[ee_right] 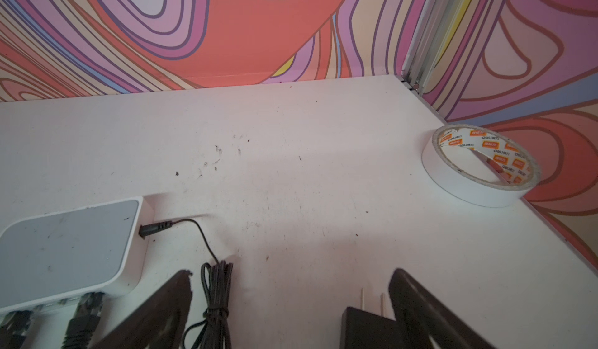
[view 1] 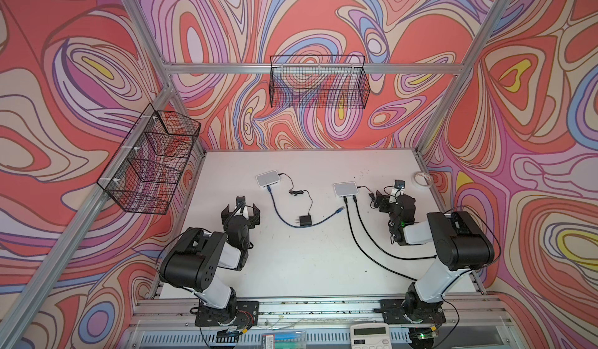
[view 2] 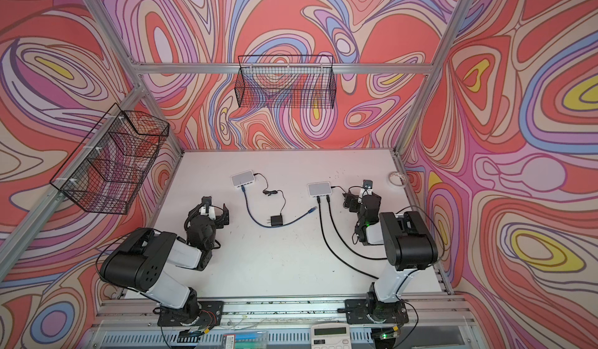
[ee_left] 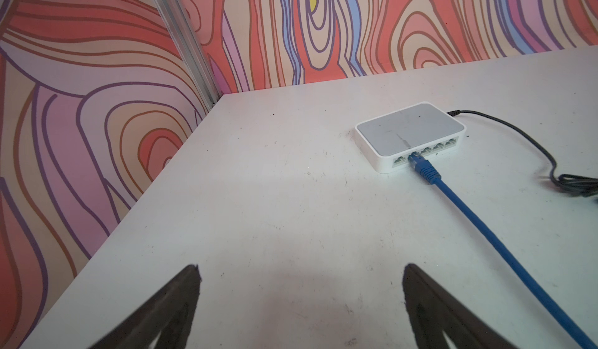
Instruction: Insert the plug into the switch port
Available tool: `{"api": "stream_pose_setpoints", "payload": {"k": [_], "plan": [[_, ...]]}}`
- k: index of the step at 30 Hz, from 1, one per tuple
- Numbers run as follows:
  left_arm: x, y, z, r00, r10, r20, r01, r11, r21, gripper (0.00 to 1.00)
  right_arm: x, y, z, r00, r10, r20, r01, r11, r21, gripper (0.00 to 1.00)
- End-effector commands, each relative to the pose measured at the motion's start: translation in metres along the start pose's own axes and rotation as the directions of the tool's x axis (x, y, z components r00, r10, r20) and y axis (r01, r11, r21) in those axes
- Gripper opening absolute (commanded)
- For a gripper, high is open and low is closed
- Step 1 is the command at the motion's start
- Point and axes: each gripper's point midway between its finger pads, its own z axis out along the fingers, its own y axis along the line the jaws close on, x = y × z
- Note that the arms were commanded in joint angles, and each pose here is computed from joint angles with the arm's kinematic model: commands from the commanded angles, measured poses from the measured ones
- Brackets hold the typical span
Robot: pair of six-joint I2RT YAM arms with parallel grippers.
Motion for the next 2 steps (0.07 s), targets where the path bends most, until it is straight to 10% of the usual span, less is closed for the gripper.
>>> {"api": "stream_pose_setpoints", "payload": {"k": [1,2], "plan": [[-0.0145,0.0030,0.0015,0.998,-0.011,0.055,0.012,1.000,-0.008,1.00,-0.0055,-0.0002,-0.0020,1.000,0.007,0.019,-0.006,1.000,-0.006,0.98],[-0.0147,0.0031,0.0016,0.998,-0.010,0.056,0.011,1.000,-0.009,1.00,-0.0059,-0.0002,-0.0021,1.000,0.006,0.020,-0.006,1.000,-0.006,0.98]]}}
